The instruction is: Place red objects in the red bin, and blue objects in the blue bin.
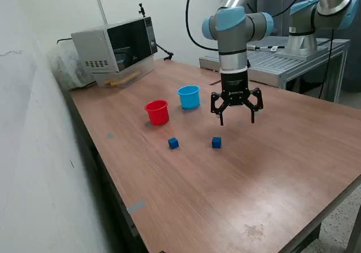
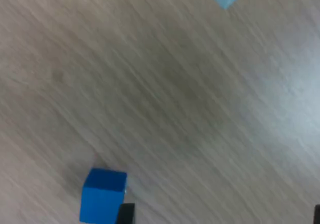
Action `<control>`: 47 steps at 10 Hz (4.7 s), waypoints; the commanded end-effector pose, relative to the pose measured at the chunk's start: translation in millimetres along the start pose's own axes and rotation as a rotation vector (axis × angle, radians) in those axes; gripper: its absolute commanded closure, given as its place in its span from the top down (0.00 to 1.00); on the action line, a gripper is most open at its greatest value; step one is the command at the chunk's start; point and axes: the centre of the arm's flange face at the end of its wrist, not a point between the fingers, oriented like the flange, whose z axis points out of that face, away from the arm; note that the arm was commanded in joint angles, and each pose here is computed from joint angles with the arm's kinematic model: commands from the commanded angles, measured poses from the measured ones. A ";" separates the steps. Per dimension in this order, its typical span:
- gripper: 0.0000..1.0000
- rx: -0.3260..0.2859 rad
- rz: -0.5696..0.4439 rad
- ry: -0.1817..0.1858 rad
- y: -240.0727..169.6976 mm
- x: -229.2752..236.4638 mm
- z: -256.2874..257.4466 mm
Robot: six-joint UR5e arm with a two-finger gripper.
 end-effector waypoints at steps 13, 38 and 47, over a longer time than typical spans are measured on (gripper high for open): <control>1.00 -0.018 0.082 -0.015 15.5 -52.5 45.2; 0.00 0.208 0.464 -0.237 -185.2 -114.0 -103.5; 0.00 0.201 0.577 -0.183 -243.1 -156.5 -89.7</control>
